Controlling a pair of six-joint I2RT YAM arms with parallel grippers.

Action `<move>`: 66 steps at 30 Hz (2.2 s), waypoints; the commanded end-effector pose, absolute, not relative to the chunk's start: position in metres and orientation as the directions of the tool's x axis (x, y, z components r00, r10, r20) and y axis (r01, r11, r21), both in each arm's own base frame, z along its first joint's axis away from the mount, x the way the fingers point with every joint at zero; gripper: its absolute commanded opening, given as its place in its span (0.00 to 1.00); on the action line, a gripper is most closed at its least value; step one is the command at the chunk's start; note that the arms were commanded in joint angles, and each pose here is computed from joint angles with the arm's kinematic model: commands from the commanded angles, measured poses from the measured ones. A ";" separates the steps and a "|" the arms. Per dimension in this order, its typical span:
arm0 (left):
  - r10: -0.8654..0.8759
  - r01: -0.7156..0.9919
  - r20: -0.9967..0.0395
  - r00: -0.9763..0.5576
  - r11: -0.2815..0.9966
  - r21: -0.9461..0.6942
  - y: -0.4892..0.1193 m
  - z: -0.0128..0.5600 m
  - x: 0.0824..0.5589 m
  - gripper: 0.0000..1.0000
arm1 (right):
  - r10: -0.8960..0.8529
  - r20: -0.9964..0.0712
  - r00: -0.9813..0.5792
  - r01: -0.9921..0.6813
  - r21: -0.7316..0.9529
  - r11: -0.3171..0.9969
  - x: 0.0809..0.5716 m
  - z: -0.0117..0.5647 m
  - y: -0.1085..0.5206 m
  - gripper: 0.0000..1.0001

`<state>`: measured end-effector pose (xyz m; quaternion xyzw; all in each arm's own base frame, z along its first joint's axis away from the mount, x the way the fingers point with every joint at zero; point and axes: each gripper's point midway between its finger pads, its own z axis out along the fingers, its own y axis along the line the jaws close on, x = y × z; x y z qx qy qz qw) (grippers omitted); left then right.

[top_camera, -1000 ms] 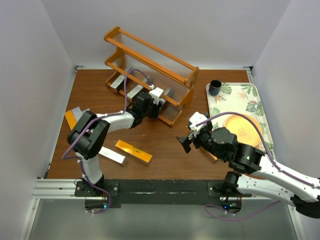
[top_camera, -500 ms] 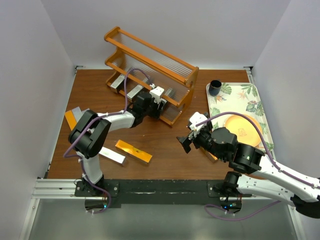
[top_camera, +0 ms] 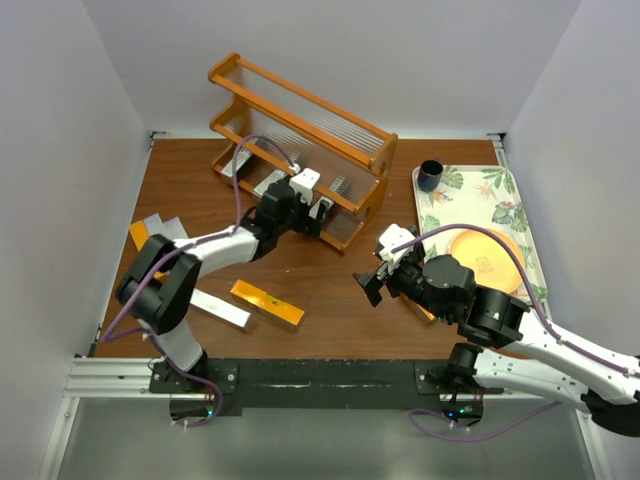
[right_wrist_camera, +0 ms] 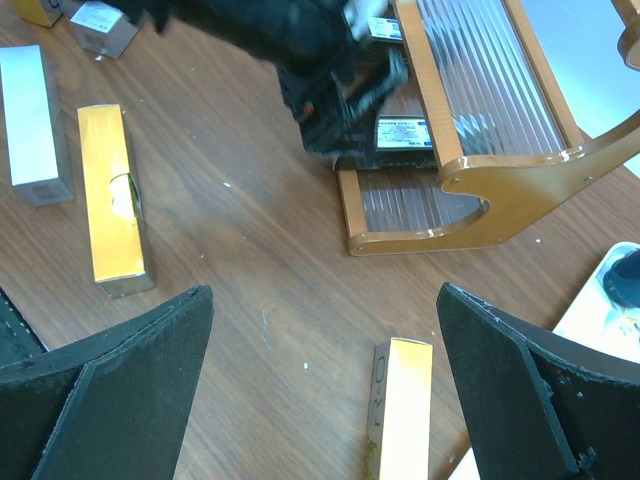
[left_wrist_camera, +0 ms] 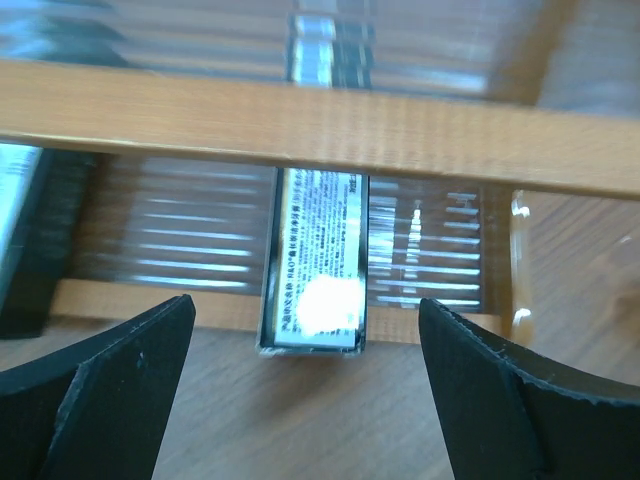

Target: Place and organize the toothpastes onto the shelf

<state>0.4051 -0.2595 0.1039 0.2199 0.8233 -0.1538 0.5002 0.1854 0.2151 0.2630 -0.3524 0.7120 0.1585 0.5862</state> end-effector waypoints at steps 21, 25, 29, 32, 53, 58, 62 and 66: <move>-0.262 -0.086 -0.803 -0.535 0.963 -0.257 -0.125 0.174 0.288 1.00 | -0.259 -0.958 -0.127 -0.703 -0.097 0.704 0.177 0.264 0.219 0.99; -0.300 -0.141 -0.785 -0.542 0.953 -0.267 -0.111 0.158 0.269 1.00 | -0.249 -0.955 -0.161 -0.707 -0.065 0.704 0.176 0.259 0.224 0.99; -0.344 -0.183 -0.771 -0.536 0.939 -0.292 -0.102 0.152 0.257 1.00 | -0.259 -0.948 -0.184 -0.717 -0.051 0.696 0.175 0.253 0.230 0.98; -0.378 -0.217 -0.754 -0.538 0.926 -0.309 -0.097 0.142 0.250 1.00 | -0.263 -0.946 -0.190 -0.721 -0.048 0.691 0.174 0.249 0.232 0.99; -0.424 -0.263 -0.573 -0.701 0.901 -0.345 -0.122 0.061 0.228 1.00 | -0.273 -0.941 -0.199 -0.720 -0.049 0.693 0.172 0.237 0.228 0.99; -0.395 -0.179 -0.577 -0.715 0.901 -0.395 -0.154 0.071 0.257 1.00 | -0.274 -0.940 -0.204 -0.717 -0.047 0.695 0.172 0.237 0.226 0.99; -0.340 -0.086 -0.617 -0.710 0.911 -0.402 -0.186 0.092 0.290 1.00 | -0.264 -0.942 -0.208 -0.711 -0.040 0.702 0.172 0.236 0.224 0.99; -0.263 0.032 -0.651 -0.711 0.914 -0.404 -0.233 0.111 0.316 1.00 | -0.258 -0.942 -0.213 -0.706 -0.034 0.707 0.171 0.236 0.222 0.99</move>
